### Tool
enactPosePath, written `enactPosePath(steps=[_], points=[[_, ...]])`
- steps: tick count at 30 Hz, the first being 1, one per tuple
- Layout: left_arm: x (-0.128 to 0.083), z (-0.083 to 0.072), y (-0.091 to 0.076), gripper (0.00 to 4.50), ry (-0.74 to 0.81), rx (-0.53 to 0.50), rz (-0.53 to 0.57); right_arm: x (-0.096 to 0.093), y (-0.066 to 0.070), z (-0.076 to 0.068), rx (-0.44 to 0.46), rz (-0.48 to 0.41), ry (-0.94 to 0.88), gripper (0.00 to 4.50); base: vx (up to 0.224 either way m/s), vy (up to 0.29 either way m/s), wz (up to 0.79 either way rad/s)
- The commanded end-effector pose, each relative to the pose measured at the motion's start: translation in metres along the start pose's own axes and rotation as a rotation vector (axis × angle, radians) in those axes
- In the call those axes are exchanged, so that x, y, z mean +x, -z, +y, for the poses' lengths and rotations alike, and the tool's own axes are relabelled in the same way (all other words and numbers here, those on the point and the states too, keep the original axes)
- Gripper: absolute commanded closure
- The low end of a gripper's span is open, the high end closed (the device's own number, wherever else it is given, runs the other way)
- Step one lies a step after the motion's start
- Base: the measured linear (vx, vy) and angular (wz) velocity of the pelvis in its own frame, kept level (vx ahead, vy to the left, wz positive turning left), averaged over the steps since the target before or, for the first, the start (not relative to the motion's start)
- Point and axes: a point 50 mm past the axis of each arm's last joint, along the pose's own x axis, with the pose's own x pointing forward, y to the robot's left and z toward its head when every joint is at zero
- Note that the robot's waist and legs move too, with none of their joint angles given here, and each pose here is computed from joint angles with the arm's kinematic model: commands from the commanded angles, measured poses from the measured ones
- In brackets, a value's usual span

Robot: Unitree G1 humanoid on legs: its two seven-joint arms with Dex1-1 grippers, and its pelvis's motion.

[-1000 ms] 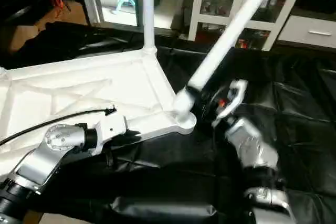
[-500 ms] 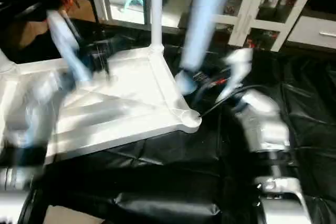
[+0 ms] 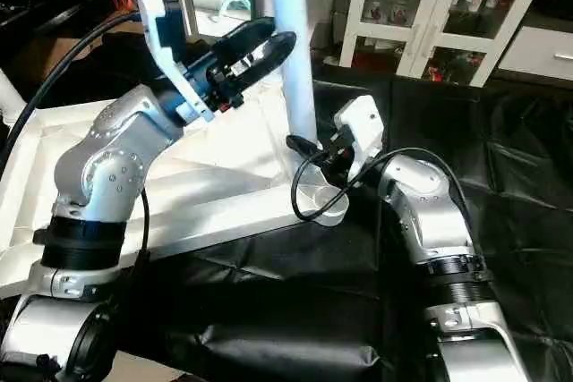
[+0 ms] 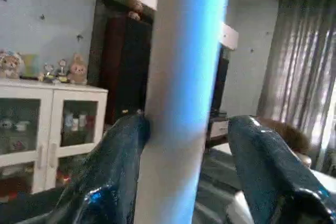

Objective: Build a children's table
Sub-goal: Insert table leg to table base

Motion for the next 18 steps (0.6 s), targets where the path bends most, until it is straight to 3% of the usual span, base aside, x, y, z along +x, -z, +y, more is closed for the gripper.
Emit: enactPosePath(steps=[1, 4, 9, 10, 14, 18], points=[[0.006, -0.006, -0.007, 1.35, 0.041, -0.027, -0.023, 0.006, -0.016, 0.003, -0.097, -0.014, -0.049, 2.65, 0.000, 0.000, 0.00], [0.006, -0.007, -0.008, 1.02, 0.047, -0.040, -0.019, 0.006, -0.016, 0.003, -0.144, 0.010, -0.069, 2.65, 0.000, 0.000, 0.00], [0.003, 0.002, -0.008, 0.95, -0.023, -0.018, 0.001, 0.006, -0.016, 0.002, -0.190, 0.019, -0.049, 2.65, 0.000, 0.000, 0.00], [0.002, 0.003, -0.008, 1.26, -0.031, -0.019, 0.003, 0.006, -0.017, 0.001, -0.191, 0.018, -0.044, 2.65, 0.000, 0.000, 0.00], [-0.004, 0.018, -0.012, 1.47, -0.133, -0.011, 0.003, 0.007, -0.018, -0.002, -0.184, -0.002, -0.017, 2.65, 0.000, 0.000, 0.00], [-0.006, 0.023, -0.016, 1.80, -0.178, -0.009, -0.023, 0.008, -0.019, -0.002, -0.185, -0.012, -0.013, 2.65, 0.000, 0.000, 0.00]])
